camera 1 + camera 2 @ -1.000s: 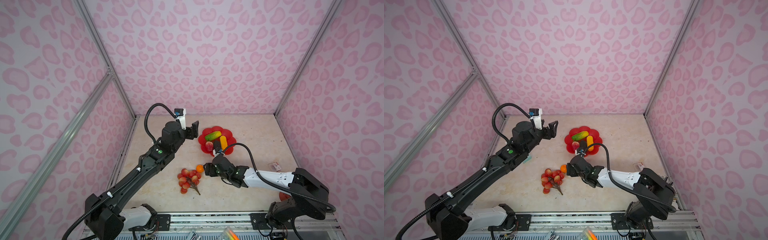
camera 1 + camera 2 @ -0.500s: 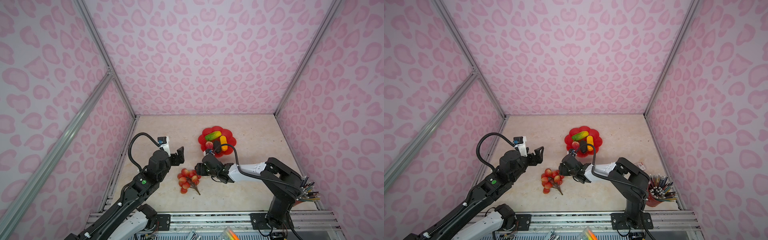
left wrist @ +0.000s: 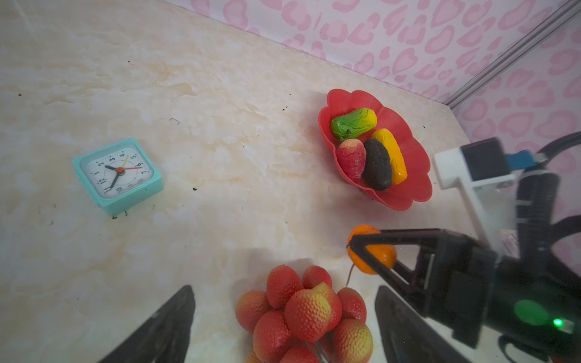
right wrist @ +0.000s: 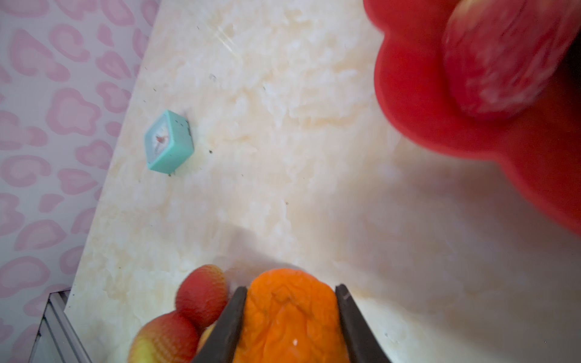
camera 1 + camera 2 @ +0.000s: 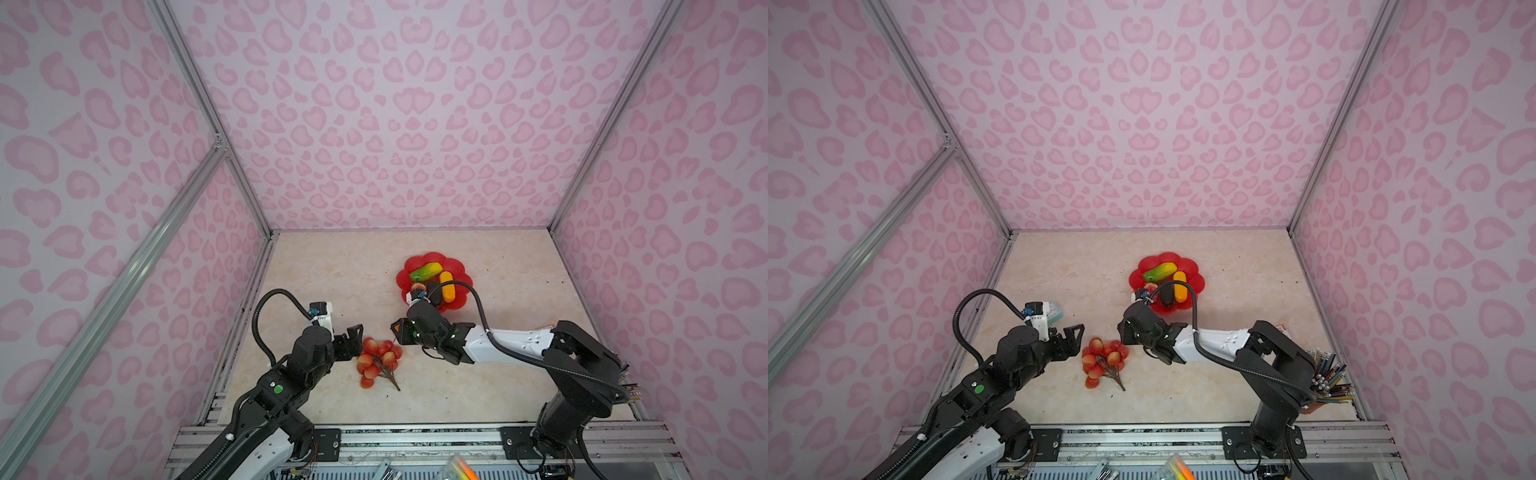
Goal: Place and organize the fake fruits in the fruit bowl
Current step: 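Grasp the orange with the right gripper while the left gripper moves toward the lychees, then carry the orange with the right gripper into the bowl and release, then reach the right gripper down and grasp the lychee bunch by its stem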
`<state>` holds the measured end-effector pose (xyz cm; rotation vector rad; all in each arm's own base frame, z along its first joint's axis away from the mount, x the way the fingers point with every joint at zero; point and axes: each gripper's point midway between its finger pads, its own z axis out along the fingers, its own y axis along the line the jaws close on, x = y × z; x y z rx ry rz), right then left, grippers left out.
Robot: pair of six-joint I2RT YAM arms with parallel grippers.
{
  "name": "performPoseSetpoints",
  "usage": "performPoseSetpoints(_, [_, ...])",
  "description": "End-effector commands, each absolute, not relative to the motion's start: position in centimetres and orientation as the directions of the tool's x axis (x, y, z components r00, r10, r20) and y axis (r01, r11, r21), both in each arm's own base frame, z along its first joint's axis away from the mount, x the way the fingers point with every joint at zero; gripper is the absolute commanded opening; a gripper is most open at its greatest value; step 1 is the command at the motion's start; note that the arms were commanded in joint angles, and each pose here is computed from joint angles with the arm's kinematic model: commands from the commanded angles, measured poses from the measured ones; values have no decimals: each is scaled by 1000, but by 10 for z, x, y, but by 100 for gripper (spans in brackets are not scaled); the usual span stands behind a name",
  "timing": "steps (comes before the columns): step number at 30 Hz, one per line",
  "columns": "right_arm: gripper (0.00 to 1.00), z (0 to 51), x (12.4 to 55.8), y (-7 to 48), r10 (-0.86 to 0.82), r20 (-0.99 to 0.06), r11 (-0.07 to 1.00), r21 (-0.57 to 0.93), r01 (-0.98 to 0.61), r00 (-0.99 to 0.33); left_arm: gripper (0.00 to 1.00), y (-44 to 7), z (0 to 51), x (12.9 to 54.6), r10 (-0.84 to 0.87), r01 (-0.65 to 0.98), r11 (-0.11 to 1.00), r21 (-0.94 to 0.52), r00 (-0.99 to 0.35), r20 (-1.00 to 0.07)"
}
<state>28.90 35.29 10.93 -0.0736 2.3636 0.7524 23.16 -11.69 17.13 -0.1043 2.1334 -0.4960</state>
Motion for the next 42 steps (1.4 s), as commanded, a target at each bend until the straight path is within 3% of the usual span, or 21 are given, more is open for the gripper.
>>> performPoseSetpoints(1, [34,131,304,315,115,-685,912,360,-197,-719,90,-122,163,225,-265,122,899,-421,-615,-743])
performPoseSetpoints(6, [35,150,338,268,115,-732,950,280,-141,-672,90,-128,145,220,-253,123,892,-435,-662,-705])
performPoseSetpoints(15, [37,114,390,242,79,-706,977,194,-85,-703,90,-130,140,219,-241,129,892,-432,-675,-698])
performPoseSetpoints(23, [56,73,414,249,41,-649,986,151,-75,-760,90,-125,140,217,-238,117,900,-420,-675,-699])
performPoseSetpoints(29, [71,99,415,245,52,-684,986,149,-69,-728,90,-122,143,217,-237,123,903,-412,-658,-715])
performPoseSetpoints(34, [70,125,386,244,52,-714,975,188,-120,-698,90,-118,150,219,-215,126,918,-376,-638,-739])
performPoseSetpoints(37, [67,129,341,264,-38,-723,944,200,-262,-690,90,-111,158,221,-202,123,931,-344,-612,-764])
performPoseSetpoints(42, [62,120,245,309,-196,-737,805,256,-535,-647,90,-112,168,220,-208,145,924,-354,-587,-783])
